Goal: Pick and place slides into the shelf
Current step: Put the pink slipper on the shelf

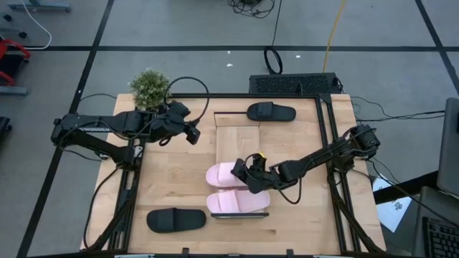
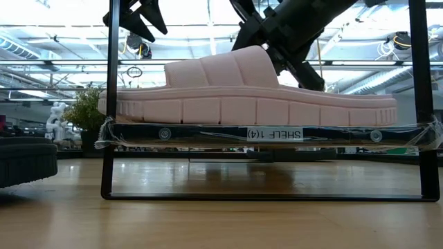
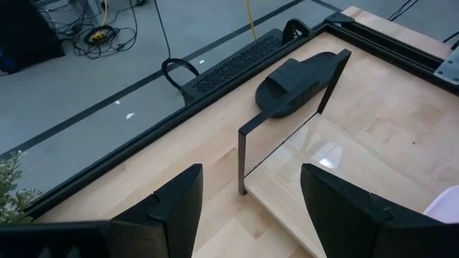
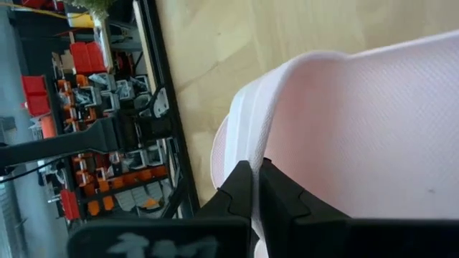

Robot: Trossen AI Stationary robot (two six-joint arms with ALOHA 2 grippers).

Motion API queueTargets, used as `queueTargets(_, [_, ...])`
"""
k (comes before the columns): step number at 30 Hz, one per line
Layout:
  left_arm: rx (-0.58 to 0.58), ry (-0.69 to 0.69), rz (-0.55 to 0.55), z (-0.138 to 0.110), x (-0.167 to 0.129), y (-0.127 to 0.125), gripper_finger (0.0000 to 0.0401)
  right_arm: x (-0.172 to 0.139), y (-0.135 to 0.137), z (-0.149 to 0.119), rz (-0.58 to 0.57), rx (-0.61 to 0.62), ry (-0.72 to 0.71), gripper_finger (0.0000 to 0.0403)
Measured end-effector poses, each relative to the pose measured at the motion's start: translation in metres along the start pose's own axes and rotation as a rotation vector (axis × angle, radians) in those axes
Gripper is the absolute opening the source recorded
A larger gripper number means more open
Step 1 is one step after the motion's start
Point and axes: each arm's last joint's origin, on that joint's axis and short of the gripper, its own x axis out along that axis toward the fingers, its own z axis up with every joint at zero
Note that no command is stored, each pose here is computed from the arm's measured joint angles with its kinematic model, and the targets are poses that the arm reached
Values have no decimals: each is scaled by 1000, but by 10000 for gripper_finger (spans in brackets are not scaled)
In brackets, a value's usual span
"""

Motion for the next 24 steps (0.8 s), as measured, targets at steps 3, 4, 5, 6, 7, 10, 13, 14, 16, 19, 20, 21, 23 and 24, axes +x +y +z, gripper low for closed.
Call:
queueTargets(3, [0, 0, 0, 0, 0, 0, 230, 2, 3, 2, 0, -16, 31, 0])
queueTargets(4, [0, 0, 0, 0, 0, 0, 230, 3, 3, 2, -2, -16, 30, 0])
queueTargets(5, [0, 0, 0, 0, 0, 0, 230, 3, 3, 2, -6, -20, 28, 0])
queueTargets(6, [2, 0, 0, 0, 0, 0, 230, 3, 2, 3, -13, -26, 25, 0])
queueTargets(7, [6, 0, 0, 0, 0, 0, 230, 2, 1, 3, -21, -31, 23, 0])
queueTargets(10, [16, 0, 0, 0, 0, 0, 230, 2, -2, 4, -51, -37, 17, 0])
queueTargets(13, [17, 0, 0, 0, 0, 0, 230, 2, -2, 4, -54, -33, 15, 0])
queueTargets(14, [17, 0, 0, 0, 0, 0, 230, 2, -2, 4, -52, -36, 15, 0])
queueTargets(16, [17, 1, 0, 0, 0, 0, 230, 2, -2, 4, -46, -43, 18, 0])
queueTargets(19, [18, 1, 0, 0, 0, 0, 230, 2, -2, 4, -52, -42, 26, 0])
queueTargets(20, [18, 1, 0, 0, 0, 0, 230, 3, -3, 3, -57, -42, 32, 0])
queueTargets(21, [18, 1, 1, 0, 0, 0, 230, 5, -5, 2, -58, -41, 34, 0])
queueTargets(23, [18, 1, 1, 0, 0, 0, 230, 6, -8, -1, -61, -31, 43, 0])
queueTargets(24, [19, 1, 1, 0, 0, 0, 230, 7, -9, -3, -60, -27, 50, 0])
